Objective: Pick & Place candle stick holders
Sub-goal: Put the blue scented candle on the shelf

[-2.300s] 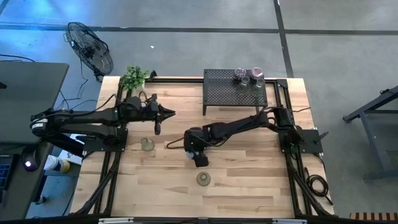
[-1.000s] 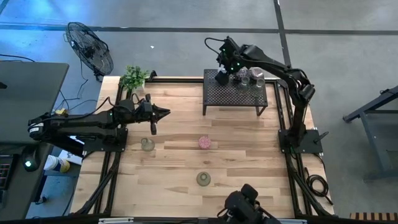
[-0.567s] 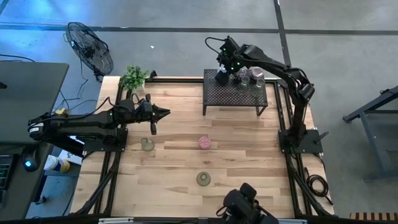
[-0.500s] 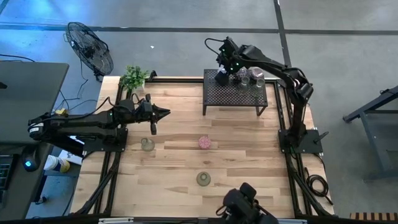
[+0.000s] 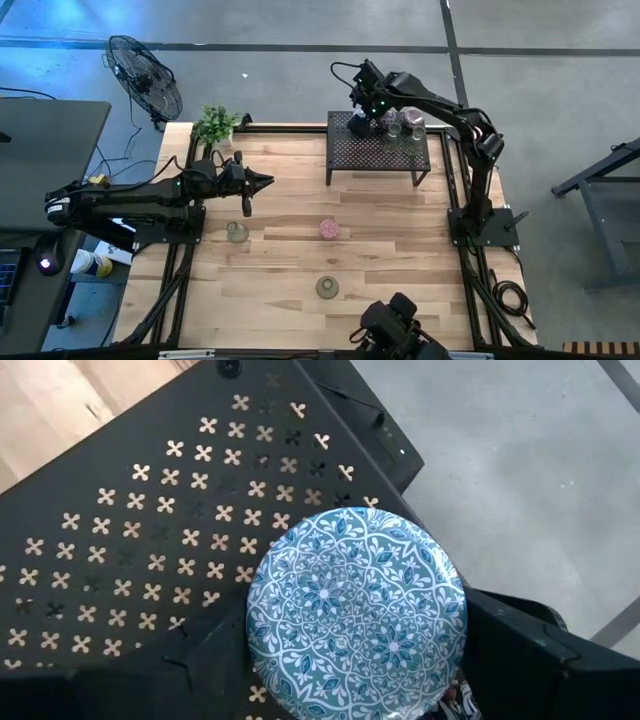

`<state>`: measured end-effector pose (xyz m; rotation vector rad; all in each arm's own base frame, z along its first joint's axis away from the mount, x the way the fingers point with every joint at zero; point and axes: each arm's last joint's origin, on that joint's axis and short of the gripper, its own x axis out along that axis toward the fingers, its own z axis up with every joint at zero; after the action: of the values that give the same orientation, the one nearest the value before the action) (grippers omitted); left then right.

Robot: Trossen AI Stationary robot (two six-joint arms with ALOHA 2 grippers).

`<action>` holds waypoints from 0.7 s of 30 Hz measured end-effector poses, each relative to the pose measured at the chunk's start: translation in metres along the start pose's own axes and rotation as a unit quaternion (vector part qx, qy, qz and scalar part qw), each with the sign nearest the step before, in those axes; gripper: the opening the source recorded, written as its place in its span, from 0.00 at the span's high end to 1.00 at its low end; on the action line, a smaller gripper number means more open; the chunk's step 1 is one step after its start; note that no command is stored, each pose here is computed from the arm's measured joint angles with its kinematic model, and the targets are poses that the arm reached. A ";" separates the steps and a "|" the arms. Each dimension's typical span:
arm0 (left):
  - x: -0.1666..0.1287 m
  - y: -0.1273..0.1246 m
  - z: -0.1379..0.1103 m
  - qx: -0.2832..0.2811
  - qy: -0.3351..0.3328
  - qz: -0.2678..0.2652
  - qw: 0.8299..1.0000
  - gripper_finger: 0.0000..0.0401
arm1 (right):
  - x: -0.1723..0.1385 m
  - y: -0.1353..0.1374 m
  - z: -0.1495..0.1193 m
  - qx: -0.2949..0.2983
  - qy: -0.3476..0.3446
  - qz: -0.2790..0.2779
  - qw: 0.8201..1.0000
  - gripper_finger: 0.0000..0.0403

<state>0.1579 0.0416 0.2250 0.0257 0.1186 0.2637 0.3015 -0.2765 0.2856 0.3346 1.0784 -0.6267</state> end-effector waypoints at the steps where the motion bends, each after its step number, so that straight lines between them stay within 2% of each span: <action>1: 0.000 0.000 0.000 0.000 0.000 0.000 1.000 0.91 | 0.000 0.000 0.000 0.001 0.000 0.000 1.000 0.30; 9: 0.000 0.000 0.000 0.000 0.000 0.000 1.000 0.91 | 0.000 0.000 -0.001 0.001 0.007 -0.006 1.000 0.26; 21: 0.000 0.000 -0.001 0.000 0.003 0.000 1.000 0.91 | 0.000 -0.001 -0.003 0.000 0.016 -0.021 1.000 0.25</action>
<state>0.1579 0.0416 0.2245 0.0241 0.1251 0.2636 0.2986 -0.2758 0.2848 0.3242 1.1178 -0.6611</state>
